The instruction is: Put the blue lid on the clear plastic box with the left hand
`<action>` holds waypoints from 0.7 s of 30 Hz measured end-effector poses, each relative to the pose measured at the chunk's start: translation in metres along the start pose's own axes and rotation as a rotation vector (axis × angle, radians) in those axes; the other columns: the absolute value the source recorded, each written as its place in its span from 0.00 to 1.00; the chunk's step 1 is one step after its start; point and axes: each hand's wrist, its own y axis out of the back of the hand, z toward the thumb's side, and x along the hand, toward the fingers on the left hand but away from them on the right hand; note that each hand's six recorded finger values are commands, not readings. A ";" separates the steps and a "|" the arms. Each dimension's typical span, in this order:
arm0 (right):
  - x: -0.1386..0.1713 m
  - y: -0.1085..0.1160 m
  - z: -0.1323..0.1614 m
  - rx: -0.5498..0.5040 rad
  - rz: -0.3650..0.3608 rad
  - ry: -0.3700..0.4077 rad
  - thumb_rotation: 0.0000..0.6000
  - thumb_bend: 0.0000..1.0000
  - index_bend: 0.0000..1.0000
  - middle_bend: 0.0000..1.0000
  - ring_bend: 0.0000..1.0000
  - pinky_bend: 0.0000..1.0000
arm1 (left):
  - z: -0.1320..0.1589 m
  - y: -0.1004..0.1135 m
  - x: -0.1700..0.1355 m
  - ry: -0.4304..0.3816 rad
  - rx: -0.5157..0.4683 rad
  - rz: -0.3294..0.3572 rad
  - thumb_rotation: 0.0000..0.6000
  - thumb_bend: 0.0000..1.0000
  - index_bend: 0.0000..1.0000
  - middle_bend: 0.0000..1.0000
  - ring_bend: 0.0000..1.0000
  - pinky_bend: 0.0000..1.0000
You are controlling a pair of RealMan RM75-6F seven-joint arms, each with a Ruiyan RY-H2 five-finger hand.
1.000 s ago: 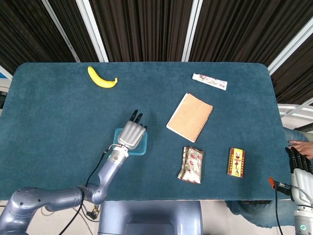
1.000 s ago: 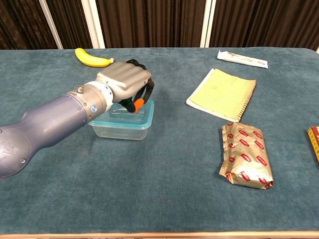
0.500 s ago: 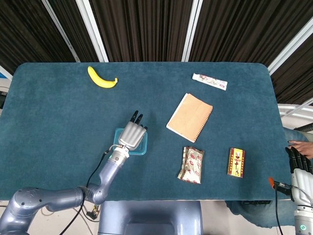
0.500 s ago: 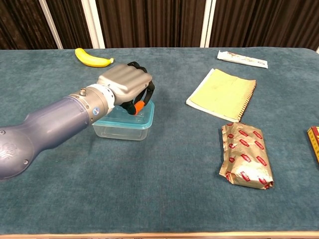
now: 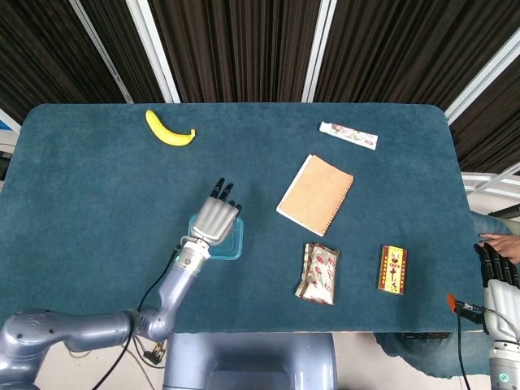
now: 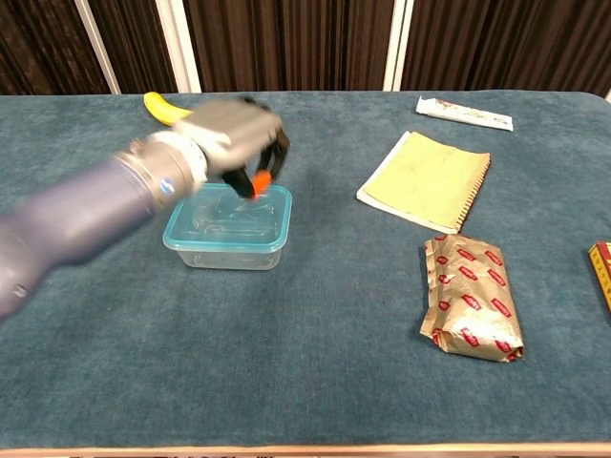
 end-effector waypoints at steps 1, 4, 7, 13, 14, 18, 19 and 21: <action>0.000 0.000 0.000 0.002 -0.002 0.001 1.00 0.27 0.04 0.00 0.00 0.00 | -0.006 0.008 -0.003 0.014 -0.002 0.018 1.00 0.45 0.31 0.34 0.01 0.00; 0.000 0.001 0.000 0.007 -0.007 0.003 1.00 0.27 0.04 0.00 0.00 0.00 | -0.026 0.029 -0.013 0.067 0.008 0.063 1.00 0.41 0.24 0.26 0.00 0.00; 0.000 0.001 0.001 0.016 -0.009 0.011 1.00 0.27 0.04 0.00 0.00 0.00 | -0.054 0.046 -0.029 0.136 0.021 0.100 1.00 0.39 0.21 0.21 0.00 0.00; 0.000 0.002 0.002 0.037 -0.018 0.024 1.00 0.27 0.04 0.00 0.00 0.00 | -0.125 0.059 -0.080 0.289 0.033 0.136 1.00 0.39 0.19 0.17 0.00 0.00; 0.000 0.002 0.002 0.039 -0.020 0.025 1.00 0.27 0.04 0.00 0.00 0.00 | -0.134 0.058 -0.087 0.304 0.029 0.134 1.00 0.38 0.19 0.17 0.00 0.00; 0.001 0.002 0.002 0.050 -0.024 0.029 1.00 0.27 0.04 0.00 0.00 0.00 | -0.160 0.052 -0.118 0.339 -0.017 0.133 1.00 0.38 0.19 0.16 0.00 0.00; 0.001 0.002 0.003 0.052 -0.026 0.030 1.00 0.27 0.04 0.00 0.00 0.00 | -0.165 0.051 -0.126 0.339 -0.034 0.137 1.00 0.38 0.19 0.16 0.00 0.00; 0.001 0.002 0.003 0.057 -0.030 0.034 1.00 0.27 0.04 0.00 0.00 0.00 | -0.172 0.049 -0.140 0.341 -0.063 0.143 1.00 0.38 0.19 0.16 0.00 0.00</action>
